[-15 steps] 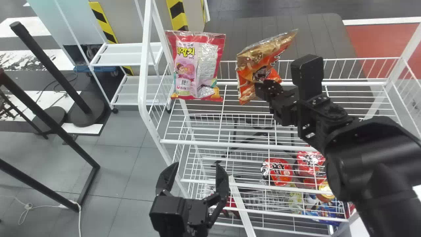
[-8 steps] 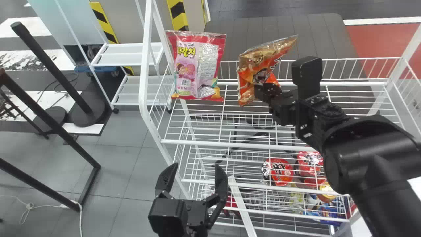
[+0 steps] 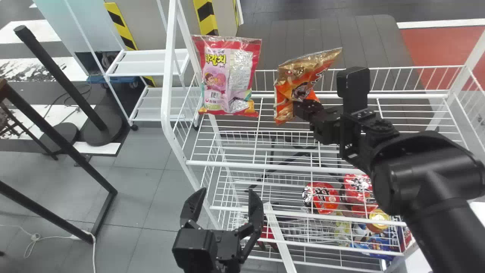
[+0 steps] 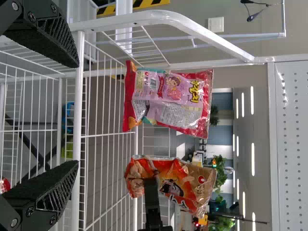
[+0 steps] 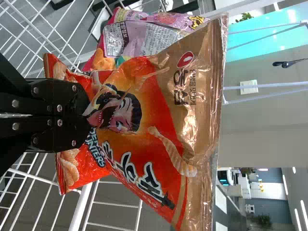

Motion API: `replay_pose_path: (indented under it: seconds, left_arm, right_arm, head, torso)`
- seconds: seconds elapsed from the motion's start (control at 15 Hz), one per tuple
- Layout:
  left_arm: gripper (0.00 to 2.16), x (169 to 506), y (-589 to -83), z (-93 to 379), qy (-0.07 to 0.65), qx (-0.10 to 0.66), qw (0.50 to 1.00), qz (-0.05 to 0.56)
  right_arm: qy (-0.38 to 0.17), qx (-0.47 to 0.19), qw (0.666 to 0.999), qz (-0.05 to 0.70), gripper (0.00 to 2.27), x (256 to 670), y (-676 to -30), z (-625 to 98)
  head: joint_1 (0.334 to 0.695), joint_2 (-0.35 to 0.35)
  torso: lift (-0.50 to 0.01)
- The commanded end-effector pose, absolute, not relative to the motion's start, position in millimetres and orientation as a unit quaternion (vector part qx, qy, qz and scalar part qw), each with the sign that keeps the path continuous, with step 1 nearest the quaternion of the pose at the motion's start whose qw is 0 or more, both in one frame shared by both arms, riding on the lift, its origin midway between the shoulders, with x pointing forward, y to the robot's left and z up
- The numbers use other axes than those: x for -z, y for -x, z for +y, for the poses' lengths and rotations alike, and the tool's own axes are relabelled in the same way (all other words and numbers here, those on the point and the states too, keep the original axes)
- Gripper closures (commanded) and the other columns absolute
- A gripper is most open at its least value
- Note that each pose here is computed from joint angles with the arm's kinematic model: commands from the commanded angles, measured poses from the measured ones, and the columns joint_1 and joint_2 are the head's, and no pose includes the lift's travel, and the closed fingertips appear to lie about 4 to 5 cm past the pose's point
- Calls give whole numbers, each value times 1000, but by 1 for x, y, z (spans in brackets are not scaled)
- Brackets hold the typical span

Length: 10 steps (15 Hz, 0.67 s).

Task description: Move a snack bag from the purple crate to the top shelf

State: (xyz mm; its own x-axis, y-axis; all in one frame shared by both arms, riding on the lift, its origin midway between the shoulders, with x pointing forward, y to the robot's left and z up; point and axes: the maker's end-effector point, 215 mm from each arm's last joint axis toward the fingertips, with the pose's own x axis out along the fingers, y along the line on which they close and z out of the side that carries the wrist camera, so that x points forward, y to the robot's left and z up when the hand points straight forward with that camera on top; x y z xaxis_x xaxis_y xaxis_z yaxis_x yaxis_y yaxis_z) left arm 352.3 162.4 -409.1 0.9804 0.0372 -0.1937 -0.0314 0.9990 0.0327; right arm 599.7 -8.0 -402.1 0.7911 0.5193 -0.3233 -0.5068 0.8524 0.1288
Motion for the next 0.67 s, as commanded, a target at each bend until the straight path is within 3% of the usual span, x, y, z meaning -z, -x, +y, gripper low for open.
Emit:
replay_pose_path:
  seconds: [0.0, 0.6]
  left_arm:
    - [103, 409, -353, 163, -15, -18, 995, 97]
    - [103, 408, -357, 169, -11, -22, 995, 93]
  right_arm:
    - [-17, -266, 948, 174, 1656, 403, -603, -9]
    - [0, -251, 953, 169, 1656, 398, -600, 3]
  head:
    - [695, 179]
    - [695, 187]
  torso:
    - [0]
    - [0]
